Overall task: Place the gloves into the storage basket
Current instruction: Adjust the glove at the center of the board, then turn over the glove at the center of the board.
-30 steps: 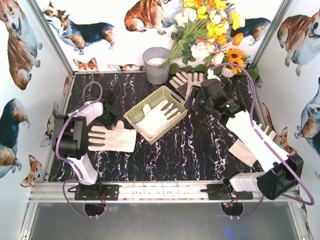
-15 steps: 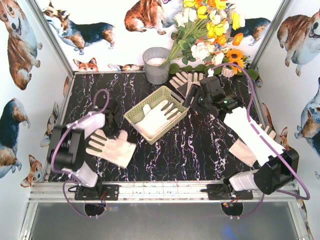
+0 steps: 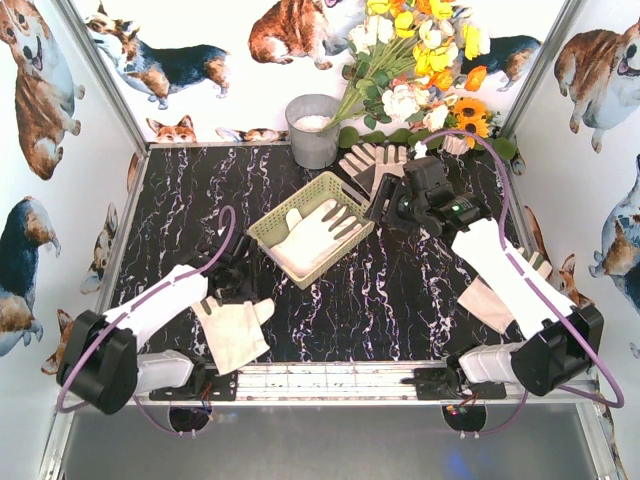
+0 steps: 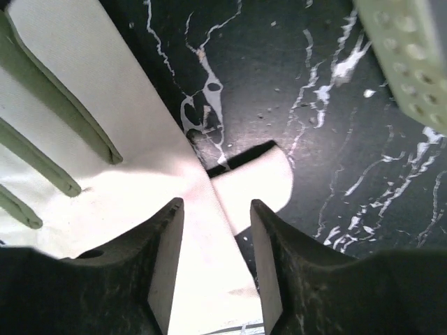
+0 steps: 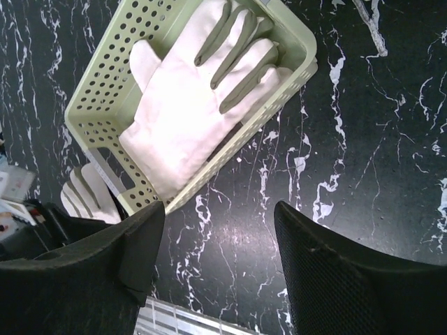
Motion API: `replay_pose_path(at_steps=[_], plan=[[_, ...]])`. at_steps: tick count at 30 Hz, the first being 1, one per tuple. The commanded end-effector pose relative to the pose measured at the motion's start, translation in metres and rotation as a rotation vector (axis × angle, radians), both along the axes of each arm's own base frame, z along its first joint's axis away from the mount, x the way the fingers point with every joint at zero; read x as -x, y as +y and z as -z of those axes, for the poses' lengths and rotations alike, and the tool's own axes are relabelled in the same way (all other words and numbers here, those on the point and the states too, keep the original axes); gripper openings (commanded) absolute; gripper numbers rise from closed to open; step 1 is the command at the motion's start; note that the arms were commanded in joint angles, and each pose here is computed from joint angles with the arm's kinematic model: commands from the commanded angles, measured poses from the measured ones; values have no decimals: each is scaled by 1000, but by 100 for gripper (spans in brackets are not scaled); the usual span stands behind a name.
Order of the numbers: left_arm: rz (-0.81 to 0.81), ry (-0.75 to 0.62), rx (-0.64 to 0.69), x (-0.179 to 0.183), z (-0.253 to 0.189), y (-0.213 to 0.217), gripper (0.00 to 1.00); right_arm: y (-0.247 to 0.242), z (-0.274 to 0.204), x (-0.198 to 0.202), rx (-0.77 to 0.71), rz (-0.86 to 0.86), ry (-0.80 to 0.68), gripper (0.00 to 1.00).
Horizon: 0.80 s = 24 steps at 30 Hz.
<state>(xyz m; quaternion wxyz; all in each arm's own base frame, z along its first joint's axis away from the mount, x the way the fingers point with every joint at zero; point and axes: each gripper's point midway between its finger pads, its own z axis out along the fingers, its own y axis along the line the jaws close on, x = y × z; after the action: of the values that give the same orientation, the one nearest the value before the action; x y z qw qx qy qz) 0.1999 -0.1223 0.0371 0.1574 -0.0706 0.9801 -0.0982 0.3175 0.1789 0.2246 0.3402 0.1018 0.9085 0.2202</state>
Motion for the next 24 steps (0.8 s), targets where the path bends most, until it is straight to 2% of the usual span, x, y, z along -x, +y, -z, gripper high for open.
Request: replay_pose_path(at_steps=[1,5,12,18,24], plan=[[-9,-89,-48,-11,-31,-3,42,-2,-33,10,-7,-84,-96,66],[-15,-107,-130,-3,-43,-7,46,-10,-37,23,-1,-100,-140,67],[25,-125,-165,18,-39,-28,61,-12,-45,48,-65,-153,-199,71],[36,-5,-211,28,-5,-34,57,-6,-37,62,-94,-197,-162,71],[34,-17,-227,15,0,-43,56,-2,-23,65,-108,-213,-114,71]])
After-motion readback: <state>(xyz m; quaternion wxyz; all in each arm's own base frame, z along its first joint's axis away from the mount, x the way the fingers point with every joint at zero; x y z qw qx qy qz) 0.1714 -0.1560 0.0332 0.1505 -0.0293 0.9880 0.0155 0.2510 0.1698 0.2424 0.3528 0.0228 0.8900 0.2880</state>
